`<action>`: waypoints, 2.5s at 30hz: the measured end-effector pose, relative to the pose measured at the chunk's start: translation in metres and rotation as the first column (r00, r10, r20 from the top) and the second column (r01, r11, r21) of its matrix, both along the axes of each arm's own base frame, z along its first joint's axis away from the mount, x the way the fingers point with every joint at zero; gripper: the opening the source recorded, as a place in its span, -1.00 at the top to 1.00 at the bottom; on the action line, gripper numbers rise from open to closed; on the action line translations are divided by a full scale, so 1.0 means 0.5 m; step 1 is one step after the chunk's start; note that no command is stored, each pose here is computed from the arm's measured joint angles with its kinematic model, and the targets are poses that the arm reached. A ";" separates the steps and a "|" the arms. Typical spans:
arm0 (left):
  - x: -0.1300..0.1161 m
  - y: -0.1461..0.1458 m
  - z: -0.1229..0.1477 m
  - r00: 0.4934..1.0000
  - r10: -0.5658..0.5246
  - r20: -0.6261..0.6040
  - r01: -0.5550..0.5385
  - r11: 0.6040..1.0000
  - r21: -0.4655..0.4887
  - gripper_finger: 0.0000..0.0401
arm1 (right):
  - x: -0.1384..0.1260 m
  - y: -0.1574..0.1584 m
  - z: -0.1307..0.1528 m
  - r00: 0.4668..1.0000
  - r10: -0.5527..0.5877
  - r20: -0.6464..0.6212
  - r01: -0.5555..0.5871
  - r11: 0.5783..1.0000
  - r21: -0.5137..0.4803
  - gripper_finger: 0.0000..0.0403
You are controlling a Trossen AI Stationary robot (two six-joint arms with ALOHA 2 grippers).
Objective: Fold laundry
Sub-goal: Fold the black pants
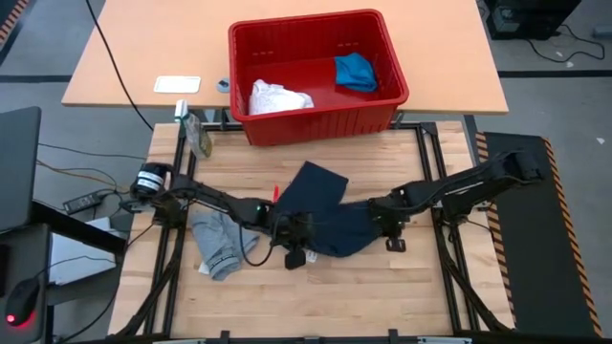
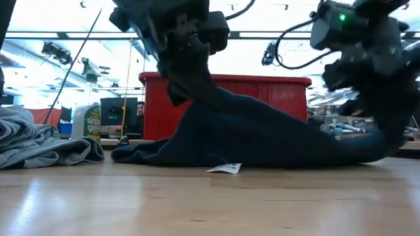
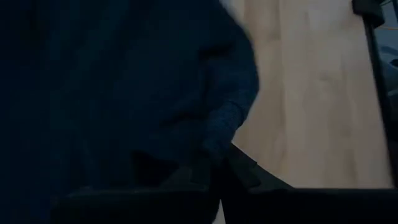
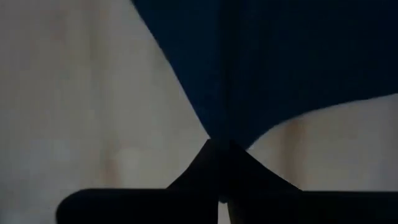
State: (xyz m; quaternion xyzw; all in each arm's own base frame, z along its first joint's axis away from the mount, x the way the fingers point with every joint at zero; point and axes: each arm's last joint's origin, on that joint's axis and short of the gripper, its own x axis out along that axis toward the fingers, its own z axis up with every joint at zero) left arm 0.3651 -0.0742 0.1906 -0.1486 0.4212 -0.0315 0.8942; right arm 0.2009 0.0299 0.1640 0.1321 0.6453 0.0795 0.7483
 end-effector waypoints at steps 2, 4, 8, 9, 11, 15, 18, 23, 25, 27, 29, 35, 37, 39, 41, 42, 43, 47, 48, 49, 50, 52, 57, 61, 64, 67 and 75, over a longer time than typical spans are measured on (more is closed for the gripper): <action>-0.009 -0.019 0.002 1.000 0.014 -0.027 -0.015 0.999 -0.032 0.95 | -0.001 0.006 0.025 1.000 -0.007 -0.006 0.007 0.995 0.096 0.96; -0.017 -0.035 0.009 0.998 0.053 -0.032 -0.054 0.997 -0.050 0.95 | 0.006 0.009 0.057 0.999 -0.024 0.041 0.018 0.990 0.140 0.96; -0.050 -0.054 0.050 0.987 0.158 -0.005 -0.158 0.987 0.029 0.96 | 0.037 0.001 0.108 0.978 -0.079 0.192 0.060 0.993 0.106 0.97; -0.062 -0.051 0.058 0.980 0.199 -0.018 -0.198 0.978 0.060 0.96 | 0.047 -0.006 0.118 0.968 -0.100 0.230 0.082 0.993 0.088 0.97; -0.083 -0.040 0.070 0.954 0.296 -0.039 -0.290 0.950 0.114 0.96 | 0.066 -0.025 0.128 0.946 -0.151 0.287 0.142 0.988 0.053 0.97; -0.119 -0.006 0.087 0.873 0.481 -0.080 -0.462 0.869 0.178 0.96 | 0.087 -0.075 0.118 0.920 -0.253 0.299 0.277 0.960 -0.038 0.97; -0.132 0.013 0.097 0.829 0.551 -0.098 -0.532 0.830 0.170 0.96 | 0.100 -0.113 0.112 0.897 -0.282 0.341 0.325 0.943 -0.075 0.97; -0.146 0.029 0.092 0.723 0.676 -0.140 -0.657 0.736 0.163 0.96 | 0.138 -0.181 0.094 0.831 -0.330 0.448 0.392 0.919 -0.049 0.97; -0.149 0.031 0.092 0.664 0.735 -0.134 -0.720 0.678 0.148 0.96 | 0.154 -0.206 0.080 0.806 -0.352 0.475 0.414 0.910 -0.029 0.97; -0.162 0.036 0.087 0.584 0.800 -0.139 -0.781 0.600 0.176 0.96 | 0.170 -0.227 0.062 0.784 -0.368 0.499 0.436 0.900 -0.020 0.97; -0.172 0.038 0.086 0.515 0.848 -0.127 -0.826 0.530 0.189 0.96 | 0.186 -0.244 0.040 0.768 -0.384 0.513 0.456 0.890 -0.016 0.97; -0.192 0.066 0.076 0.375 0.919 -0.124 -0.869 0.395 0.297 0.96 | 0.221 -0.286 -0.025 0.710 -0.457 0.537 0.529 0.848 0.022 0.80; -0.193 0.079 0.071 0.346 0.930 -0.129 -0.871 0.369 0.324 0.95 | 0.228 -0.295 -0.038 0.681 -0.490 0.544 0.560 0.827 0.044 0.65; -0.190 0.091 0.066 0.309 0.942 -0.128 -0.883 0.334 0.329 0.93 | 0.231 -0.305 -0.041 0.634 -0.538 0.555 0.612 0.788 0.065 0.49; -0.189 0.101 0.061 0.267 0.955 -0.130 -0.894 0.296 0.337 0.92 | 0.235 -0.312 -0.037 0.581 -0.578 0.574 0.657 0.749 0.089 0.34; -0.188 0.105 0.058 0.246 0.961 -0.130 -0.900 0.276 0.339 0.92 | 0.235 -0.314 -0.034 0.564 -0.587 0.582 0.670 0.736 0.093 0.26; -0.188 0.109 0.057 0.227 0.965 -0.129 -0.905 0.258 0.337 0.92 | 0.235 -0.316 -0.030 0.548 -0.587 0.596 0.680 0.728 0.093 0.20; -0.188 0.116 0.056 0.193 0.973 -0.128 -0.916 0.225 0.331 0.92 | 0.245 -0.306 -0.016 0.555 -0.525 0.645 0.618 0.779 0.102 0.05; -0.188 0.118 0.056 0.183 0.975 -0.129 -0.920 0.216 0.327 0.92 | 0.248 -0.300 -0.016 0.580 -0.490 0.651 0.569 0.815 0.106 0.04; -0.189 0.118 0.056 0.174 0.976 -0.130 -0.922 0.208 0.327 0.92 | 0.251 -0.293 -0.016 0.605 -0.449 0.658 0.516 0.850 0.106 0.04; -0.191 0.118 0.056 0.166 0.977 -0.132 -0.922 0.201 0.330 0.92 | 0.253 -0.285 -0.017 0.629 -0.404 0.664 0.463 0.881 0.097 0.05; -0.194 0.118 0.056 0.143 0.981 -0.135 -0.926 0.180 0.331 0.92 | 0.255 -0.268 -0.020 0.665 -0.313 0.678 0.384 0.922 0.049 0.09; -0.203 0.119 0.057 0.094 0.986 -0.141 -0.925 0.139 0.352 0.91 | 0.247 -0.251 -0.038 0.705 -0.229 0.671 0.336 0.941 -0.032 0.24; -0.204 0.119 0.052 0.089 0.986 -0.141 -0.916 0.137 0.378 0.91 | 0.234 -0.249 -0.054 0.746 -0.209 0.632 0.325 0.943 -0.073 0.33; -0.198 0.120 0.041 0.089 0.986 -0.144 -0.908 0.140 0.396 0.89 | 0.230 -0.243 -0.060 0.762 -0.200 0.615 0.310 0.948 -0.076 0.38; -0.191 0.123 0.032 0.090 0.982 -0.165 -0.905 0.150 0.399 0.84 | 0.232 -0.231 -0.061 0.767 -0.180 0.616 0.278 0.958 -0.066 0.42; -0.196 0.124 0.032 0.078 0.977 -0.199 -0.894 0.157 0.421 0.60 | 0.237 -0.219 -0.114 0.819 -0.228 0.526 0.307 0.949 -0.066 0.55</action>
